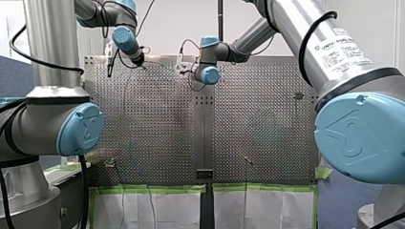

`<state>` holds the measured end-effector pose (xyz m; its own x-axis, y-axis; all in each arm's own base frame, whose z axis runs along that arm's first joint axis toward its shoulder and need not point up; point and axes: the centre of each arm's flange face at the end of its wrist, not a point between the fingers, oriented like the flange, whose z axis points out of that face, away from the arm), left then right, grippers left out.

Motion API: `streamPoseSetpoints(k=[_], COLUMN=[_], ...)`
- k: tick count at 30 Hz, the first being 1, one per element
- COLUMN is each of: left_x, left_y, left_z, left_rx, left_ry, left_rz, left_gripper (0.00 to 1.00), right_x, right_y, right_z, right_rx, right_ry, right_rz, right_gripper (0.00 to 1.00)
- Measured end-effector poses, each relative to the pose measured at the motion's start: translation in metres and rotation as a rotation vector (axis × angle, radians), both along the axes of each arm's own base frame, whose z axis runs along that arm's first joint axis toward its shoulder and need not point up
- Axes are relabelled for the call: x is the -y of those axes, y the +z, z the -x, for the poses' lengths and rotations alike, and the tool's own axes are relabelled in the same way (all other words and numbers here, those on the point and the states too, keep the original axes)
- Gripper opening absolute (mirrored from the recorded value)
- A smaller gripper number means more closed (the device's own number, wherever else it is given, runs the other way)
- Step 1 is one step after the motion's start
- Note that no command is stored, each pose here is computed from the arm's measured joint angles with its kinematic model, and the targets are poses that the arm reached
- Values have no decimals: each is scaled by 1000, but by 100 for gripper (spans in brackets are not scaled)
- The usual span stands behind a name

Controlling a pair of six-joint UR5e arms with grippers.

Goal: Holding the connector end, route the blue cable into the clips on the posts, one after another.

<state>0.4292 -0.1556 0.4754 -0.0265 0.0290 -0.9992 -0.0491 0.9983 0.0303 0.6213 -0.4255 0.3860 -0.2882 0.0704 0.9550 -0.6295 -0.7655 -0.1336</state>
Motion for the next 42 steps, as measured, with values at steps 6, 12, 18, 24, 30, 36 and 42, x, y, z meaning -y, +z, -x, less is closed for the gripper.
streamPoseSetpoints(k=[6, 12, 18, 24, 30, 36, 42], left_x=[13, 18, 22, 23, 22, 23, 26], left_y=[-23, -29, -26, -15, 2, 5, -12], left_z=[-14, -21, -22, -12, 7, 7, -5], left_rx=[-48, -35, -9, 5, 11, 26, -4], left_ry=[-57, -73, -71, -74, -73, -75, -89], left_rz=[-59, -114, -146, -150, -127, -118, -113], left_gripper=[100, 100, 100, 100, 100, 100, 100], right_x=[2, 4, 4, 5, 7, 7, 4], right_y=[0, 0, 1, 0, 0, -1, -1], right_z=[1, 2, 3, 3, 4, 4, 2], right_rx=[1, 2, 4, 4, 4, 3, 3], right_ry=[-3, -7, -8, -10, -11, -8, -3], right_rz=[1, 1, 2, 2, 0, 0, 0], right_gripper=[0, 0, 0, 0, 0, 0, 0])
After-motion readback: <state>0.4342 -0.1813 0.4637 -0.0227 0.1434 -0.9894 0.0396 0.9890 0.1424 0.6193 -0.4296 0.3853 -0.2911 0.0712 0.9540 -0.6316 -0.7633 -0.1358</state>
